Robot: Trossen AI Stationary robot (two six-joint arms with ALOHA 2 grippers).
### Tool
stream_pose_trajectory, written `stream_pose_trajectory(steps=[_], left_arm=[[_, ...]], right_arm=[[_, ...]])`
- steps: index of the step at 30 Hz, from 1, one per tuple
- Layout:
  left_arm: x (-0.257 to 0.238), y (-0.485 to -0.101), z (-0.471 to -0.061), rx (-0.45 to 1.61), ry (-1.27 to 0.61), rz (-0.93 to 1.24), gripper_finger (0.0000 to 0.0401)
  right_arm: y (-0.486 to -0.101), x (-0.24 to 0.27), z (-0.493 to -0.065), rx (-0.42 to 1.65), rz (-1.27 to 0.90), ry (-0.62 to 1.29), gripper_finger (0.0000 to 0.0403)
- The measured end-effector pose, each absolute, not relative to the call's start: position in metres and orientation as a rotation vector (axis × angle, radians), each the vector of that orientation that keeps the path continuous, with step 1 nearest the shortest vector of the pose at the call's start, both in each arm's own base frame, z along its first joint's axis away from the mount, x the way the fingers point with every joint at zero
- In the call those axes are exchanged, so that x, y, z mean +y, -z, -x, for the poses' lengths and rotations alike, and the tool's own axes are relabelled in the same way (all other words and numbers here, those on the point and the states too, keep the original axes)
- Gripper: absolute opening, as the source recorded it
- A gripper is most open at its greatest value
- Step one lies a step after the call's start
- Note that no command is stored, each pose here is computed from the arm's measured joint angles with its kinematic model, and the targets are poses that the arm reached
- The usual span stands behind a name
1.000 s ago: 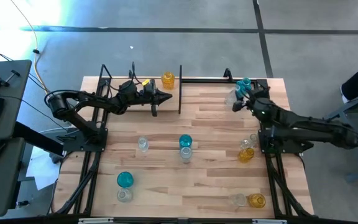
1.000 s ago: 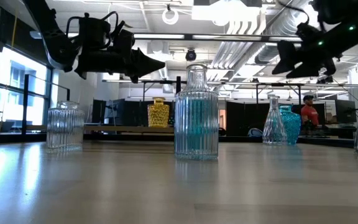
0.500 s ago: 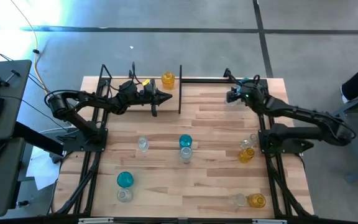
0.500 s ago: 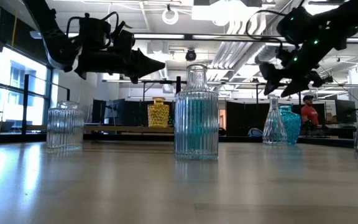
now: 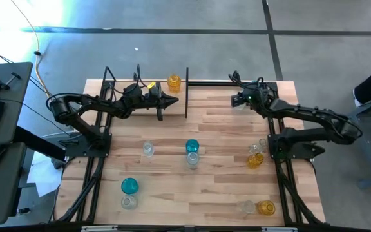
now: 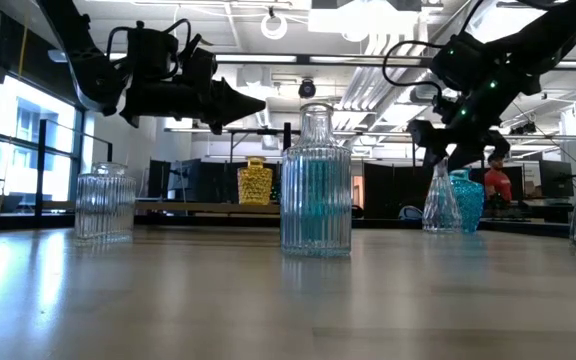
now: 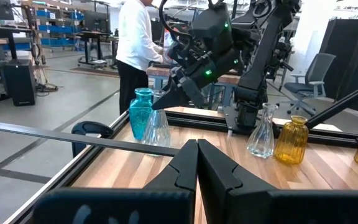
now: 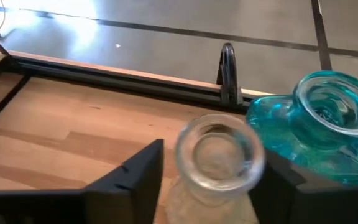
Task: Sort vases onto shelf
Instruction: Put the transparent vase on the shelf
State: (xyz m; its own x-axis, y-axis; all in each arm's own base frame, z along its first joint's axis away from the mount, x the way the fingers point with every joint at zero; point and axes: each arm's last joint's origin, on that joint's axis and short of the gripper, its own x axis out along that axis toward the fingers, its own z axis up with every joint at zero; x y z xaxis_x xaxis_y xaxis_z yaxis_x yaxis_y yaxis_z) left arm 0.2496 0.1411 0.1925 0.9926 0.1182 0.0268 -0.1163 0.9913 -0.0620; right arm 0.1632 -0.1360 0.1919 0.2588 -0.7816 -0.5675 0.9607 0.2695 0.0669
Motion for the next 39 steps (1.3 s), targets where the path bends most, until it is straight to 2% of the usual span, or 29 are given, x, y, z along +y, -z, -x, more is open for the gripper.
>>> stream_pose_trajectory(steps=[5, 7, 14, 20, 32, 36, 39], left_arm=[[0.141, -0.193, -0.25, -0.03, -0.117, 0.06, 0.0], [0.141, -0.193, -0.25, -0.03, -0.118, 0.061, 0.0], [0.141, -0.192, -0.25, -0.025, -0.118, 0.064, 0.0], [0.141, -0.197, -0.243, -0.028, -0.129, 0.064, 0.0], [0.149, -0.211, -0.188, -0.108, -0.275, 0.068, 0.0], [0.15, -0.215, -0.183, -0.106, -0.292, 0.068, 0.0], [0.153, -0.215, -0.18, -0.1, -0.306, 0.068, 0.0]], right_arm=[[-0.192, -0.136, -0.164, 0.473, -0.443, 1.218, 0.0084], [-0.193, -0.136, -0.165, 0.478, -0.44, 1.193, 0.0061], [-0.209, -0.127, -0.18, 0.509, -0.405, 1.051, 0.0062], [-0.256, -0.11, -0.203, 0.512, -0.339, 0.931, 0.0065], [-0.37, -0.074, -0.236, 0.315, -0.154, 0.689, 0.0063], [-0.397, -0.077, -0.262, 0.294, -0.066, 0.625, 0.0063], [-0.414, -0.081, -0.291, 0.288, -0.001, 0.504, 0.0063]])
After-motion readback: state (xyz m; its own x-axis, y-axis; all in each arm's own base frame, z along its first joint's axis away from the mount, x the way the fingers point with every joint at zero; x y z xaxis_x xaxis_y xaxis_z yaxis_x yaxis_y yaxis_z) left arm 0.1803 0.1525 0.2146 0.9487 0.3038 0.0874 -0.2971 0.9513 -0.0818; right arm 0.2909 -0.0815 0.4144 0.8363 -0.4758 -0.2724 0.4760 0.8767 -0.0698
